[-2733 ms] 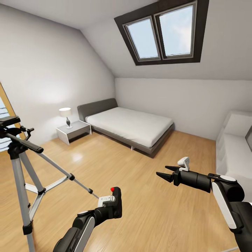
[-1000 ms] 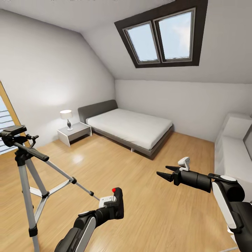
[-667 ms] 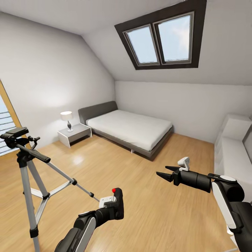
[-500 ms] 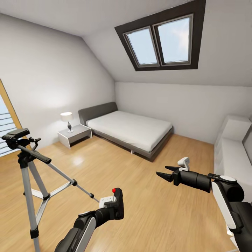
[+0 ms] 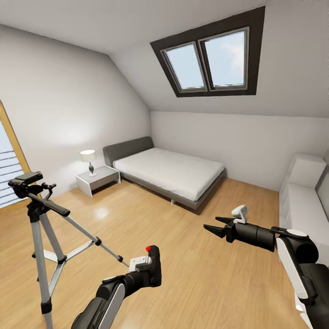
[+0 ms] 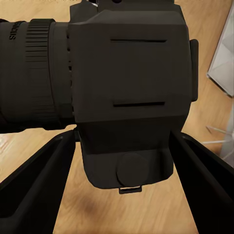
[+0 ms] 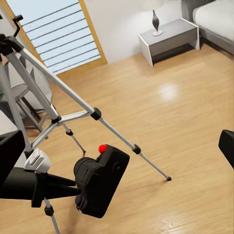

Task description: Attach the digital camera to the camera tripod in the bedroom.

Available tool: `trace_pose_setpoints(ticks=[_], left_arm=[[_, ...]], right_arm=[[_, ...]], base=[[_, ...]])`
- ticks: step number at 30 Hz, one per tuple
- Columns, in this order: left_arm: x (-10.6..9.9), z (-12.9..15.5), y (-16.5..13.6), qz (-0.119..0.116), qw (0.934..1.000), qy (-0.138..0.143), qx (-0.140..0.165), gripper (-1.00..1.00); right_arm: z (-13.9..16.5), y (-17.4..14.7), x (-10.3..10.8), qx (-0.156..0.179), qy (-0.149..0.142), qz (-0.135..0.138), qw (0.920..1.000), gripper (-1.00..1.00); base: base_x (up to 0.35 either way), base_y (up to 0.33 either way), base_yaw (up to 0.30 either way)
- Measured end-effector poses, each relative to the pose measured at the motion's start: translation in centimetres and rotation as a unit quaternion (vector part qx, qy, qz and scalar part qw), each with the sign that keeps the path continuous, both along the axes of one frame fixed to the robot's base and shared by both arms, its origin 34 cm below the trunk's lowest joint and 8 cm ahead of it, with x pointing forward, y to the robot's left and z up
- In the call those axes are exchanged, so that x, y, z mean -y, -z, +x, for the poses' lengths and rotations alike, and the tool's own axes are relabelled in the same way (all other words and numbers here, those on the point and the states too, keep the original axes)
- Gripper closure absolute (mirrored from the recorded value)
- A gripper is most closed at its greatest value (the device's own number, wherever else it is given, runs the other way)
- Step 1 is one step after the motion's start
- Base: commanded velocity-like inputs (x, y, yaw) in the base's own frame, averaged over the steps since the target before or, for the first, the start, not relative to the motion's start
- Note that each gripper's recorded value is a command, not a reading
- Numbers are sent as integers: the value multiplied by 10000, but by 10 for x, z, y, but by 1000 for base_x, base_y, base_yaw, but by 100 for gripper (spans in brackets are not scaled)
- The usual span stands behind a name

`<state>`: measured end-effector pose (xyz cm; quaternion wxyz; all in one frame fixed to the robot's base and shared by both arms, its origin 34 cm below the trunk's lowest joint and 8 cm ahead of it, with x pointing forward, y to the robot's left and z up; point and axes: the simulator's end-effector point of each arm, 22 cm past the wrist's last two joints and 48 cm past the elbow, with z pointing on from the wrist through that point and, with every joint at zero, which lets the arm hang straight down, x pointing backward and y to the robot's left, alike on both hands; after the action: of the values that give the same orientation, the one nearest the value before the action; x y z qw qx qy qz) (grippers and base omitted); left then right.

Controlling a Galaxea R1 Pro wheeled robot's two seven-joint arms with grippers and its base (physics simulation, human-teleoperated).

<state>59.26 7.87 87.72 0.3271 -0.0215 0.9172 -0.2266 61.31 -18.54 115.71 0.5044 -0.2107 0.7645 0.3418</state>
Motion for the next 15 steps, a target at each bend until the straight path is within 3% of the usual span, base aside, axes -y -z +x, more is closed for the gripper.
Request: trace_pose_setpoints(ticks=[15], left_arm=[[-4,-3,-4,164,9998,-131,-23,100]], right_arm=[[-3,-9,0,87,-2,-6,10000,-100]], base=[[0,0,0]])
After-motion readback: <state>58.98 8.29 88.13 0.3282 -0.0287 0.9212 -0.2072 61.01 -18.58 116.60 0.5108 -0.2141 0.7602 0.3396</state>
